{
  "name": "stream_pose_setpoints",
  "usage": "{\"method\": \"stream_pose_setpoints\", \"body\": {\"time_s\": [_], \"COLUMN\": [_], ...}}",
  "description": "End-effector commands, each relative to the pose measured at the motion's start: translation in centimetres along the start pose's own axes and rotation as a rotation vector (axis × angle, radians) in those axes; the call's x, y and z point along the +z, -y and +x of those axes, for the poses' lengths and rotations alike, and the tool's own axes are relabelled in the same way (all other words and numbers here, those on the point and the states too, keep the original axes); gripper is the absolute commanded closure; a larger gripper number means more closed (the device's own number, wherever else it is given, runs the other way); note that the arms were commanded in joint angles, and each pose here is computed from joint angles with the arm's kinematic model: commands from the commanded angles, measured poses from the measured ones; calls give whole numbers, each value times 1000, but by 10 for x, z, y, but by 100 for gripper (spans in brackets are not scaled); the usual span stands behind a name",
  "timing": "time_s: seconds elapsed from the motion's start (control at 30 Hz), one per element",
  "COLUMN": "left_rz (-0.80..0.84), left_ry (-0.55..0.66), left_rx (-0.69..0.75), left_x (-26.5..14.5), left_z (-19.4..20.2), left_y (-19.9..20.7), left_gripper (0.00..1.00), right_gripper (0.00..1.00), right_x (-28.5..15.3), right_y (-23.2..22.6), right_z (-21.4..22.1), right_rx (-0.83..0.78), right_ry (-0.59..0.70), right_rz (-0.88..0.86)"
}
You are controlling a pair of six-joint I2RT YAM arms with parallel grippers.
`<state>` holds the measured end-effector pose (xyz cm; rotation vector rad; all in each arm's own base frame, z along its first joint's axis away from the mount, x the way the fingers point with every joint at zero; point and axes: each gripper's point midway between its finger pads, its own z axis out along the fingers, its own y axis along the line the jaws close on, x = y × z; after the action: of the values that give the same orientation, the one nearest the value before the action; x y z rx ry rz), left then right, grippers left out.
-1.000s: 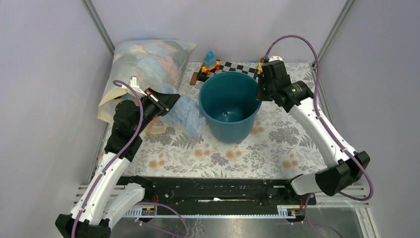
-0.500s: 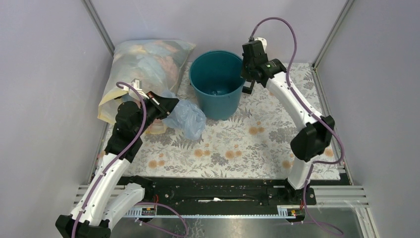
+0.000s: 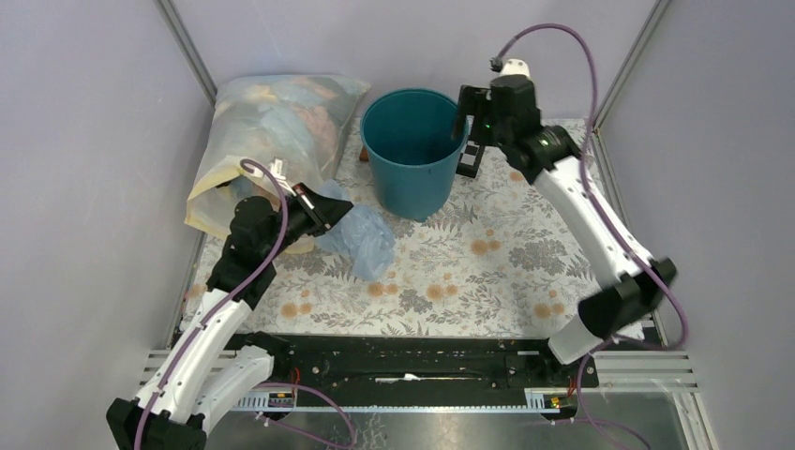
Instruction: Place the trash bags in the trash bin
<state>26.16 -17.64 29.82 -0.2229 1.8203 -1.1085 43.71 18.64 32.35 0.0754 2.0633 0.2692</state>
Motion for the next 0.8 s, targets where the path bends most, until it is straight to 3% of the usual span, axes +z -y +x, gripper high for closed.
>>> {"method": "stream_pose_setpoints", "body": {"time_s": [0.0,0.27,0.4,0.77], "left_rz": [118,148,118,93], "left_ry": [-93,-215,-230,-242], "left_rx": [-50,-50,-31,-48], "left_x": [6,24,40,76], "left_z": [31,97,122,147], "left_y": [19,32,28,14], "left_gripper": [100,100,100,100], "right_gripper": [10,18,18,18], "right_x": [-72,-117,-125,-147], "right_y": [-12,-27,-27,-50], "right_z": [-18,126,183,245], "right_rx": [-41,-50,-12,-2], "right_ry": [117,-157,-216,-240], "right_rz": [-201,-568,-641,-799]}}
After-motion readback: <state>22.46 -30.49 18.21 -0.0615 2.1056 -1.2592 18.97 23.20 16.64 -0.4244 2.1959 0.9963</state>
